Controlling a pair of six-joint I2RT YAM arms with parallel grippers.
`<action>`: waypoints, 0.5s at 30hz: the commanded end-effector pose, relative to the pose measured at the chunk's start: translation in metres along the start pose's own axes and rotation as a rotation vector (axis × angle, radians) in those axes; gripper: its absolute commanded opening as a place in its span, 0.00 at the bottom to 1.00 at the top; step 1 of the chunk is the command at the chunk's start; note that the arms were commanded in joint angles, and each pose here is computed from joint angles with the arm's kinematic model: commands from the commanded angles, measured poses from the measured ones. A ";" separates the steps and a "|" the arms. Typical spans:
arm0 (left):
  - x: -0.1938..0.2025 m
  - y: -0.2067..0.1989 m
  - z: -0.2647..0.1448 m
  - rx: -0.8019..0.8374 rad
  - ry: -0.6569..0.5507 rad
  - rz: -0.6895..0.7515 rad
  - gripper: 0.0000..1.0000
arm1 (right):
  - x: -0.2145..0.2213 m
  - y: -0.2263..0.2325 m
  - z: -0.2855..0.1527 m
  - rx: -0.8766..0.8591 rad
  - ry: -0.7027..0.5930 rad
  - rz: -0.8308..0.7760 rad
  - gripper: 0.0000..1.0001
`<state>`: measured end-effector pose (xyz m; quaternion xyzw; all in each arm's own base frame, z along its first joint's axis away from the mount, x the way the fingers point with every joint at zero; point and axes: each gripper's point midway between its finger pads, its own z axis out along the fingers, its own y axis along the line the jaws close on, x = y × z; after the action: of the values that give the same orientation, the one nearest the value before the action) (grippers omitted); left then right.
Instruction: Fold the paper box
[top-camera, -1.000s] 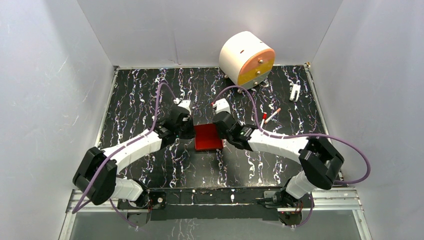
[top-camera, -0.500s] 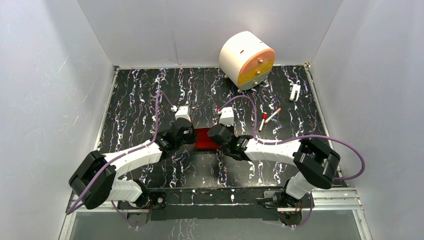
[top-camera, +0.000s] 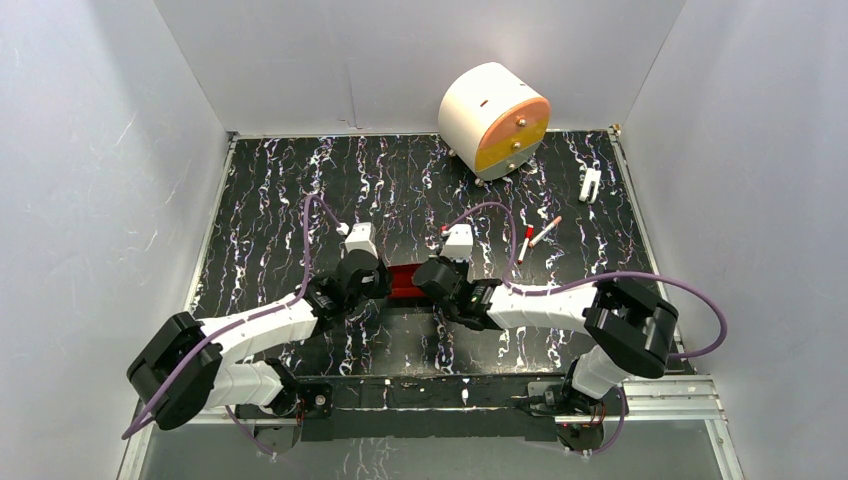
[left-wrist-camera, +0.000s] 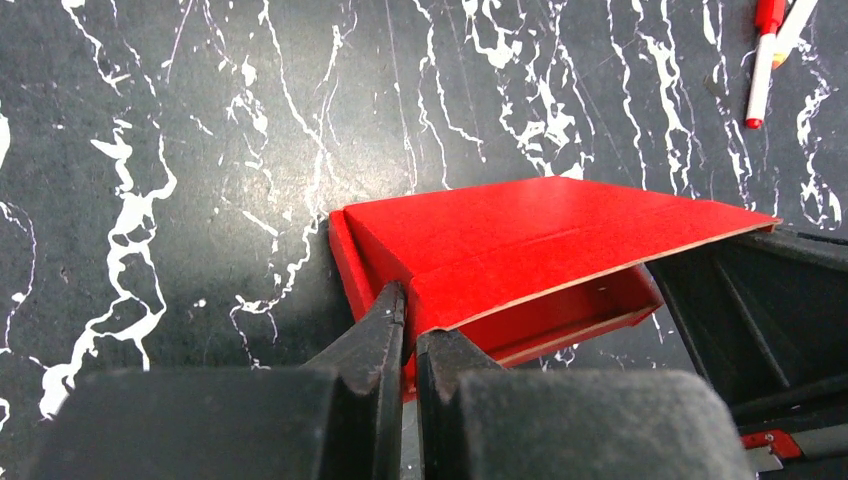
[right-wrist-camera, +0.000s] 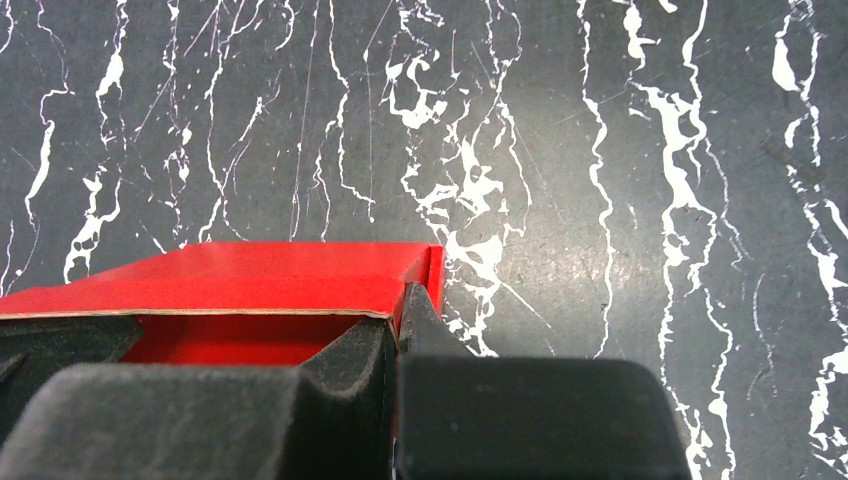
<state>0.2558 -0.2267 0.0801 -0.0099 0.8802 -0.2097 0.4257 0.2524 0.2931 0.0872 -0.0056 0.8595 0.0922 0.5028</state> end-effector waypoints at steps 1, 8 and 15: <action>0.013 -0.009 -0.007 0.051 0.041 -0.027 0.00 | 0.007 0.016 -0.001 -0.035 0.033 0.095 0.03; 0.026 0.000 -0.009 0.045 0.056 -0.008 0.00 | 0.028 0.004 -0.003 -0.004 0.060 0.081 0.03; 0.037 0.001 -0.013 0.056 0.061 0.032 0.00 | 0.038 -0.002 -0.012 -0.030 0.085 0.052 0.08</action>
<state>0.2453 -0.2247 0.0742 -0.0007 0.8755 -0.2186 0.4310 0.2435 0.2949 0.0784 0.0158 0.8593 0.1018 0.5010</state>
